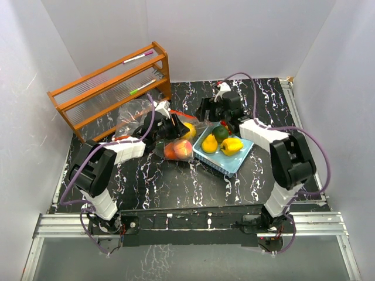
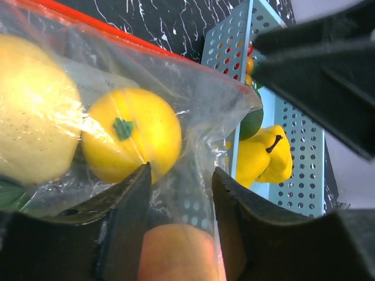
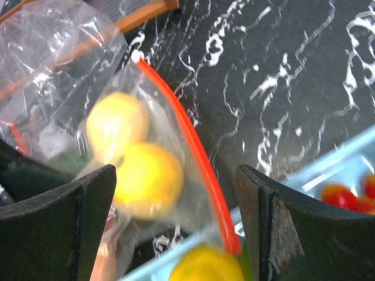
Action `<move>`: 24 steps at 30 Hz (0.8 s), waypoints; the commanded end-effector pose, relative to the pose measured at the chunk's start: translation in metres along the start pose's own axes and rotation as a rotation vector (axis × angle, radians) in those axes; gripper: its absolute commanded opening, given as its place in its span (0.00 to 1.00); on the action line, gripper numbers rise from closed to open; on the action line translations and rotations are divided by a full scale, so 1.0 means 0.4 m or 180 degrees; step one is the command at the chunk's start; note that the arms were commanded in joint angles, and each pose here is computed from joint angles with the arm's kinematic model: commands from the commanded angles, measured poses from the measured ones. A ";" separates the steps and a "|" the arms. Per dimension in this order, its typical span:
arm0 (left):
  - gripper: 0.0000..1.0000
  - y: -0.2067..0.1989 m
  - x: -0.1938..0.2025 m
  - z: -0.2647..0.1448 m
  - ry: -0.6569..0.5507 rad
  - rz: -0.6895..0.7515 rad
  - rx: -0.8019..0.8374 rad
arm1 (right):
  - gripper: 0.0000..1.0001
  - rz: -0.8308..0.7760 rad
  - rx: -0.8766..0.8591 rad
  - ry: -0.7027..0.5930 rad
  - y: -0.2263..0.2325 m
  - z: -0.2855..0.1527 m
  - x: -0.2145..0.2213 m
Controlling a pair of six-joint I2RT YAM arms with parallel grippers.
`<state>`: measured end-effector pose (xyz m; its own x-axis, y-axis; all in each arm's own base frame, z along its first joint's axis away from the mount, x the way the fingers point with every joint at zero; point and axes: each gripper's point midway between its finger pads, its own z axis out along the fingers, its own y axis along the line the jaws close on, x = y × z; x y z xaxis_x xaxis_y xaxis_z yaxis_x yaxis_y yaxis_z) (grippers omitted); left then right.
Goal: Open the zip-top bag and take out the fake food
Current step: Pick up the zipper food storage bag at the center of the board.
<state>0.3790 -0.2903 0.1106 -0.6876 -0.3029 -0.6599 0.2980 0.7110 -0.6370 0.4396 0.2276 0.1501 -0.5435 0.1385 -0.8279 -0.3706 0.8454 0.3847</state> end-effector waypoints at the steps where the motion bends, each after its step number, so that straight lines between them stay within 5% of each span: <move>1: 0.40 -0.046 0.000 -0.022 0.0004 -0.0033 0.0283 | 0.86 -0.0139 -0.0308 -0.0020 0.039 0.073 -0.054; 9: 0.16 -0.050 -0.011 -0.026 -0.0045 -0.0008 0.0282 | 0.84 -0.0099 -0.0628 0.0454 0.063 0.089 0.036; 12: 0.00 -0.038 -0.012 -0.020 -0.0059 0.0005 0.0215 | 0.76 -0.0043 -0.0796 0.0572 0.088 0.072 0.047; 15: 0.00 -0.035 -0.024 -0.014 -0.0092 0.0049 0.0185 | 0.57 0.0015 -0.1020 0.0647 0.122 0.054 0.049; 19: 0.00 -0.059 -0.048 -0.016 -0.0137 0.0115 0.0271 | 0.16 0.0068 -0.1172 0.0626 0.150 0.039 0.028; 21: 0.02 -0.067 -0.053 -0.021 -0.0166 0.0140 0.0310 | 0.08 0.0074 -0.1186 0.0526 0.159 0.036 0.001; 24: 0.37 -0.064 -0.057 -0.034 -0.0253 0.0127 0.0295 | 0.07 0.0050 -0.1159 0.0365 0.165 0.030 -0.048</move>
<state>0.3742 -0.2924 0.1094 -0.6872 -0.2902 -0.6660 0.3270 0.6951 -0.6402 0.4192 0.2780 0.1227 -0.7228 0.0146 -0.6909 -0.5147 0.6558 0.5523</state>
